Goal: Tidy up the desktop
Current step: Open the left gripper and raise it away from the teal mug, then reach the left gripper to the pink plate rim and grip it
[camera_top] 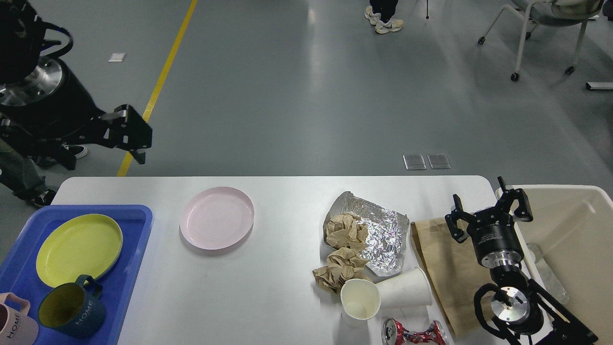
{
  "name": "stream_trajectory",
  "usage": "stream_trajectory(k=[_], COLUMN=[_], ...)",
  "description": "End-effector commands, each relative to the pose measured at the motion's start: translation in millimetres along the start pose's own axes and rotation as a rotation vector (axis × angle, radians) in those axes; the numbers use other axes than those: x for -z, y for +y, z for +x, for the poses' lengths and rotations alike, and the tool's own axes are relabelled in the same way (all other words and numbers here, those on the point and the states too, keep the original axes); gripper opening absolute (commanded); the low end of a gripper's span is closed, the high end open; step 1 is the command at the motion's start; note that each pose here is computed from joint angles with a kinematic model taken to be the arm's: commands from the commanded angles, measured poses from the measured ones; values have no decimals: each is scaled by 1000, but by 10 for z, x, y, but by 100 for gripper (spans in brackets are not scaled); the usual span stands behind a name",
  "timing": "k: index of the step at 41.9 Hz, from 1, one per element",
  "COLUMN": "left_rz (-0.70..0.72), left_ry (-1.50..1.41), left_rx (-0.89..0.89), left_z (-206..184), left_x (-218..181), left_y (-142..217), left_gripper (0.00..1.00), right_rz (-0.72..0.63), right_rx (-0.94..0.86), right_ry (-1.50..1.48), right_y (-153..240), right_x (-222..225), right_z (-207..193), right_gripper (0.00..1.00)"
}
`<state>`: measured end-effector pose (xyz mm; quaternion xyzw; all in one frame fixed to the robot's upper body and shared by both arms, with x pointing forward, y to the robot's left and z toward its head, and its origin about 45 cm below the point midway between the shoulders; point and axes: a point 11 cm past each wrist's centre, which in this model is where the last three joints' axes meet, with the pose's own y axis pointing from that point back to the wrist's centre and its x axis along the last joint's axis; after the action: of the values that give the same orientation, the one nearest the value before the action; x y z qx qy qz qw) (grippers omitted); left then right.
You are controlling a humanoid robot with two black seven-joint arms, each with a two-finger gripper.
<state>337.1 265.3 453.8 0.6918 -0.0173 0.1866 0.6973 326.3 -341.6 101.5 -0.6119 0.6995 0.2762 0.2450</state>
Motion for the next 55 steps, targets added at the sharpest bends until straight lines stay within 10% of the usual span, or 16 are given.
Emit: stream_trajectory(k=[1, 36, 55], left_rz=[-49, -124, -131], left_ry=[2, 117, 341], left_rx=[-4, 18, -35], left_z=[-89, 14, -37], left_x=[-184, 110, 762], left_y=[69, -205, -1649], left_gripper=[100, 99, 98], right_rz=[-1, 0, 0], right_rx=[-1, 0, 0], right_ry=[-1, 0, 0], right_y=[1, 0, 0], right_x=[-5, 1, 1], right_z=[1, -1, -1], right_gripper=[100, 100, 100])
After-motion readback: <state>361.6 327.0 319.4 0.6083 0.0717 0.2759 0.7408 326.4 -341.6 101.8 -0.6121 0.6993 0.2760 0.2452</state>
